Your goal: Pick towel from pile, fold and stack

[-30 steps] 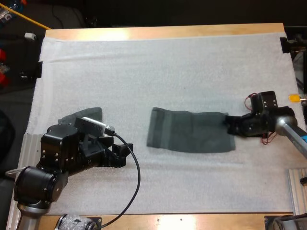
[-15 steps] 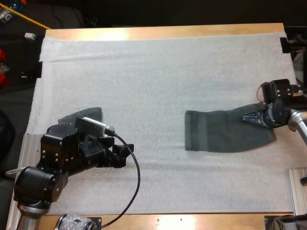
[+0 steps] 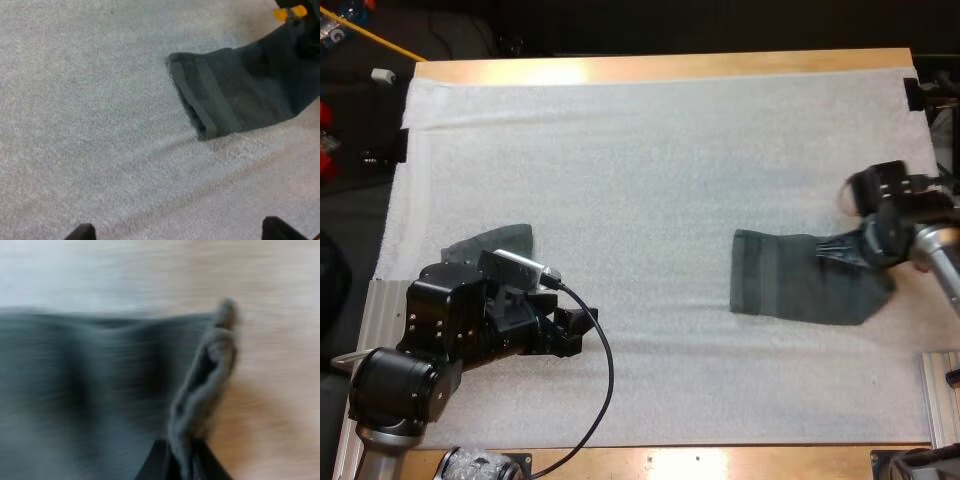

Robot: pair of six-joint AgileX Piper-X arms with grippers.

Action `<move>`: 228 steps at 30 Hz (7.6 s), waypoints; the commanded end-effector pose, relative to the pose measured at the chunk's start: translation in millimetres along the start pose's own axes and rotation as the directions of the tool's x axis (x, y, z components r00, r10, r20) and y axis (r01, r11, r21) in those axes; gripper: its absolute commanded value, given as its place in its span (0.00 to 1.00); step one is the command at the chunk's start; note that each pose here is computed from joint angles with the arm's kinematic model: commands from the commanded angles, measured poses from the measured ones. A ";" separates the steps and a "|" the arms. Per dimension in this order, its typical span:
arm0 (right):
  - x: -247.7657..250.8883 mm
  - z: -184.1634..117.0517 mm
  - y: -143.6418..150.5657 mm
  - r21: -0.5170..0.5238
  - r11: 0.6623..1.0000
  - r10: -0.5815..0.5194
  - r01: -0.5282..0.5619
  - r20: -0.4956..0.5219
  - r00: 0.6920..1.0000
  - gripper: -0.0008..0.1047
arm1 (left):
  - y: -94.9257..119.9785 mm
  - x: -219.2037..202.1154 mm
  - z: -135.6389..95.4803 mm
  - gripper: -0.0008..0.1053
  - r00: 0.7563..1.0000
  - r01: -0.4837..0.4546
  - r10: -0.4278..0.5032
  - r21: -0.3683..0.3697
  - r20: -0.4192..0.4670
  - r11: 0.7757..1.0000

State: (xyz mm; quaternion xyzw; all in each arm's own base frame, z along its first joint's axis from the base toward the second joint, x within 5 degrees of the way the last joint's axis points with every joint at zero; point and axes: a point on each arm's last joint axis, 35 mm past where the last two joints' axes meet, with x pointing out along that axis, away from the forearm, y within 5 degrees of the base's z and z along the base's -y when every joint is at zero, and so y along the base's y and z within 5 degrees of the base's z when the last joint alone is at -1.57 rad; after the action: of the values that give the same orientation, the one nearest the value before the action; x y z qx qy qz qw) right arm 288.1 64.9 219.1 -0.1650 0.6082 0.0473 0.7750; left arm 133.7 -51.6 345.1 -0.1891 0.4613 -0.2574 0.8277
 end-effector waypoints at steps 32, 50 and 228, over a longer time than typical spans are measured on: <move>44.4 35.4 101.0 0.171 0.852 0.485 -0.495 0.099 0.869 0.42 | -1.5 -1.1 0.0 0.61 1.000 0.024 -0.024 0.006 -0.002 1.000; 15.3 30.3 126.9 0.059 0.771 0.629 -0.634 0.085 0.772 0.63 | -1.5 -1.1 0.0 0.61 1.000 0.024 -0.024 0.006 -0.002 1.000; -194.5 -115.9 24.6 -0.069 0.940 0.322 -0.333 0.497 0.806 0.63 | -56.9 344.0 29.5 0.01 0.833 -0.029 -0.161 -0.332 -0.530 0.943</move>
State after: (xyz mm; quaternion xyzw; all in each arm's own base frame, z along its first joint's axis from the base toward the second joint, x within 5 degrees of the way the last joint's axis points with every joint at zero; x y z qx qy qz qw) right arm 125.8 77.4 373.8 -0.0279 0.4109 0.2117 0.8863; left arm 296.8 -300.4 150.4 -0.2593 0.7196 -0.2408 0.5975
